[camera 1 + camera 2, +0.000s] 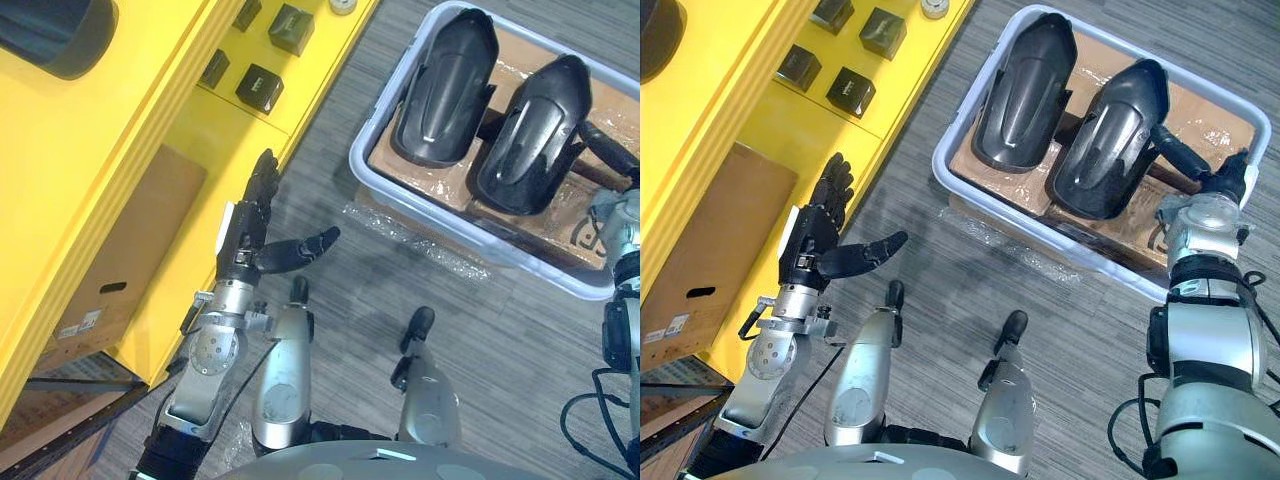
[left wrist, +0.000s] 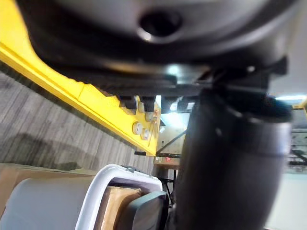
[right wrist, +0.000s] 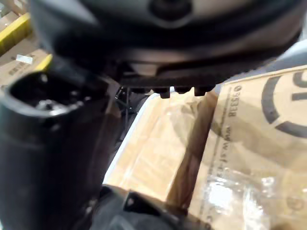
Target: Walk over and take three plastic housings, then place them on the shelf
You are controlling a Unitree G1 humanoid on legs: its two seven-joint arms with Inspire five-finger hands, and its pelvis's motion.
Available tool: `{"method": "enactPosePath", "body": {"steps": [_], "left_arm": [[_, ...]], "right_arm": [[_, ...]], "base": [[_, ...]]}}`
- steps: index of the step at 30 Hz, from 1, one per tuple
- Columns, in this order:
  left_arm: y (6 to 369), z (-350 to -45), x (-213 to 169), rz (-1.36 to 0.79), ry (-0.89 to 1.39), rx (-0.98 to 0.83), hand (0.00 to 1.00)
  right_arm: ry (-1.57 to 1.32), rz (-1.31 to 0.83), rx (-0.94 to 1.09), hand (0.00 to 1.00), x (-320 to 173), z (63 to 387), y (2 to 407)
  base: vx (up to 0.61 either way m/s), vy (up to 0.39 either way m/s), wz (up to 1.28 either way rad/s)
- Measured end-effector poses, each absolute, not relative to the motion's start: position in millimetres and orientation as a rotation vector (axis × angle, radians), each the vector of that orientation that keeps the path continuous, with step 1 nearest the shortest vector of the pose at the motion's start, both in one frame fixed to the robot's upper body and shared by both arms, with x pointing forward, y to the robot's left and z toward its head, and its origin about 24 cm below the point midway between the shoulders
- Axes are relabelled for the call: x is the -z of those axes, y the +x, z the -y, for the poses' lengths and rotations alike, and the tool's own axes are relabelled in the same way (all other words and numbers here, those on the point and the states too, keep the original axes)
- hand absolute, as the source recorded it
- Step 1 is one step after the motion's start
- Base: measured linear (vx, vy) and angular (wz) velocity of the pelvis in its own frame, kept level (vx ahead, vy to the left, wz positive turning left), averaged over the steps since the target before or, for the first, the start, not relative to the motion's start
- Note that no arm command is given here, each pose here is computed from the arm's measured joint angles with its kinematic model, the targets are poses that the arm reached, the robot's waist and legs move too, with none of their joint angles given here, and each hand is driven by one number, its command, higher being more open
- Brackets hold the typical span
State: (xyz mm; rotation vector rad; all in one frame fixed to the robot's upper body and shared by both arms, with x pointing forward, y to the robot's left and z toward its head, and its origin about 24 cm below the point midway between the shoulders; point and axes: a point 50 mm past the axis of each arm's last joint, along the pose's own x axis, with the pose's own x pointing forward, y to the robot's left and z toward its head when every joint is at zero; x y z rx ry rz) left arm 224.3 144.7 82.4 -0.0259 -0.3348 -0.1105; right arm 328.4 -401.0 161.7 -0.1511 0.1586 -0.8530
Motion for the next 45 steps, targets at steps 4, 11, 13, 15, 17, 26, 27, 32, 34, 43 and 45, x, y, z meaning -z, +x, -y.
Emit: {"method": "enactPosePath", "body": {"steps": [4,11,13,15,17,26,27,32,34,43,45], "left_arm": [[224.8,-140.1,-72.9,0.290,-0.051,0.110,1.00],[225.9,-138.8,-65.1,0.250,-0.077,0.069,1.00],[225.6,-138.7,-64.7,0.248,-0.080,0.066,1.00],[225.3,-138.4,-61.5,0.234,-0.079,0.066,1.00],[225.0,-136.9,-57.8,0.218,-0.082,0.068,1.00],[215.4,-133.7,-44.6,0.156,-0.084,0.080,1.00],[215.3,-134.8,-44.4,0.156,-0.083,0.076,1.00],[213.0,-136.0,-42.0,0.145,-0.081,0.074,1.00],[212.0,-136.6,-41.1,0.140,-0.080,0.074,1.00],[208.4,-148.3,-62.0,0.218,-0.141,0.114,1.00],[206.1,-152.1,-65.2,0.230,-0.154,0.107,1.00]], "right_arm": [[-0.151,-0.208,0.862,1.00,-158.0,403.6,326.0],[-0.218,-0.249,0.841,1.00,-167.3,413.9,321.0],[-0.264,-0.266,0.845,1.00,-166.6,414.7,320.2],[-0.304,-0.285,0.841,1.00,-166.9,414.5,320.6],[-0.331,-0.290,0.836,0.00,-168.8,413.9,321.7],[-0.500,-0.368,0.854,0.00,-183.6,433.7,306.3],[-0.519,-0.375,0.848,0.00,-184.3,434.5,305.7],[-0.588,-0.427,0.846,0.00,-183.9,441.3,298.7],[-0.606,-0.453,0.841,0.00,-180.3,443.4,295.6],[-0.568,-0.478,0.708,0.00,-145.4,429.7,300.9],[-0.598,-0.466,0.696,0.00,-140.9,425.9,302.9]], "base": [[-0.05,0.008,0.04],[-0.04,-0.005,0.05],[-0.04,-0.027,0.10],[-0.04,-0.042,0.12],[-0.04,-0.035,0.06],[-0.01,-0.010,0.01],[0.00,0.000,0.00],[0.00,-0.014,0.00],[0.00,0.000,0.00],[0.00,-0.012,0.04],[-0.01,-0.013,0.03]]}}
